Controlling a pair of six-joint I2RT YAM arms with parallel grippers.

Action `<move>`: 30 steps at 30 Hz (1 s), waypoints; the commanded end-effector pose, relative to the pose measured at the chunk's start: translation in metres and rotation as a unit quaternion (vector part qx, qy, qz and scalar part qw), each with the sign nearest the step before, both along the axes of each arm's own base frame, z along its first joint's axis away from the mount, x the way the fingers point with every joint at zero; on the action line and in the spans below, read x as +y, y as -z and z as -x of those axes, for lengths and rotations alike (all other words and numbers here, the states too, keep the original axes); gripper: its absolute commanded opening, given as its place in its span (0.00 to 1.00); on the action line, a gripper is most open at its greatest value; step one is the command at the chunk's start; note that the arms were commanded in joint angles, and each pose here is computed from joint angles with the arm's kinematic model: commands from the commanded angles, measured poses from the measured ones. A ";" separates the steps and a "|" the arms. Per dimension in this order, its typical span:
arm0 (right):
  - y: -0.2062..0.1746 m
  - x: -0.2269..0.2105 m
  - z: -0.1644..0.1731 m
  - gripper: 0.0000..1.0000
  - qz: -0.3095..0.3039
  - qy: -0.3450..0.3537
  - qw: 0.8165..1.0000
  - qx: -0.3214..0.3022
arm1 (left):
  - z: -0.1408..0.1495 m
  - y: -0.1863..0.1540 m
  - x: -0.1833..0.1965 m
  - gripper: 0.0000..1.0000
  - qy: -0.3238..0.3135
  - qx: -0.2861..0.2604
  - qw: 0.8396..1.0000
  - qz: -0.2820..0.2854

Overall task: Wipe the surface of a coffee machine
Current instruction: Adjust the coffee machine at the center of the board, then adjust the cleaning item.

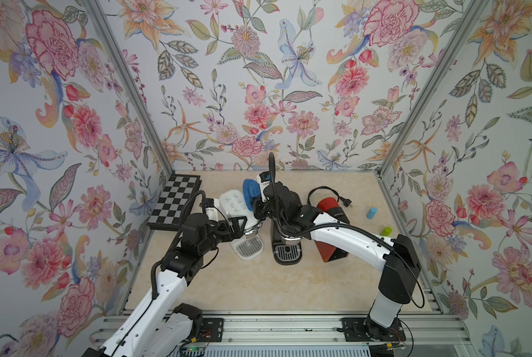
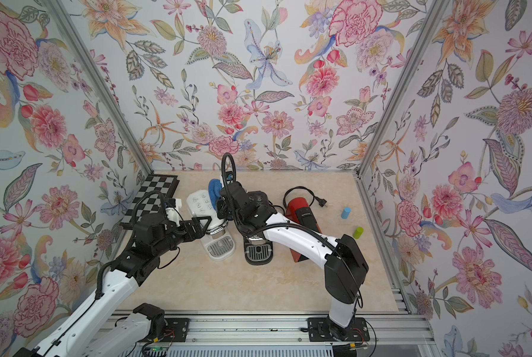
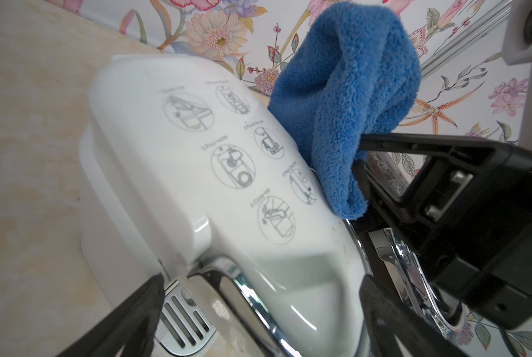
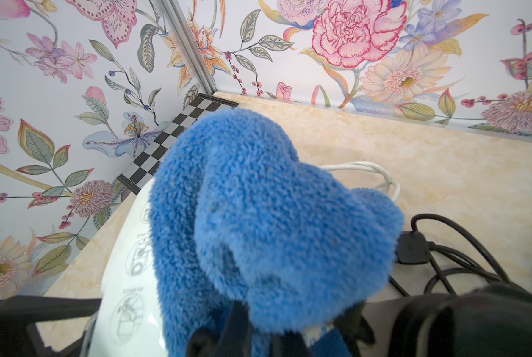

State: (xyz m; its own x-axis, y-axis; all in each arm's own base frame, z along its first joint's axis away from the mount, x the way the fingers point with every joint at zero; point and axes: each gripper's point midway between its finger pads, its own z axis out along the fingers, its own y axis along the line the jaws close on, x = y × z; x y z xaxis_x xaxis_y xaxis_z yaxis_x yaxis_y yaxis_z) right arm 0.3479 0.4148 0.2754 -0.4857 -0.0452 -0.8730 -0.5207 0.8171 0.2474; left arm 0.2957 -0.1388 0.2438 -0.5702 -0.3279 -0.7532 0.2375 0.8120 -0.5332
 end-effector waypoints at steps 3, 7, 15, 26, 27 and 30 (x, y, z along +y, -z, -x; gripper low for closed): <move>-0.061 -0.024 0.009 0.00 -0.052 -0.030 0.998 -0.029 | -0.009 -0.063 0.019 0.99 -0.029 -0.078 0.994 -0.071; -0.073 -0.039 0.009 0.00 -0.083 -0.063 0.994 -0.024 | -0.013 -0.106 -0.002 0.99 0.025 -0.134 0.990 -0.048; -0.092 -0.068 0.022 0.00 -0.184 -0.153 0.971 0.006 | -0.017 -0.160 -0.059 0.99 0.170 -0.205 0.963 0.044; -0.103 -0.057 0.054 0.00 -0.281 -0.232 0.931 0.024 | -0.039 -0.136 -0.092 0.99 0.245 -0.183 0.950 0.067; -0.105 -0.057 0.055 0.00 -0.283 -0.233 0.930 0.024 | -0.040 -0.130 -0.093 0.99 0.250 -0.176 0.950 0.059; -0.109 -0.056 0.058 0.00 -0.290 -0.237 0.927 0.019 | -0.044 -0.121 -0.091 0.99 0.243 -0.167 0.954 0.043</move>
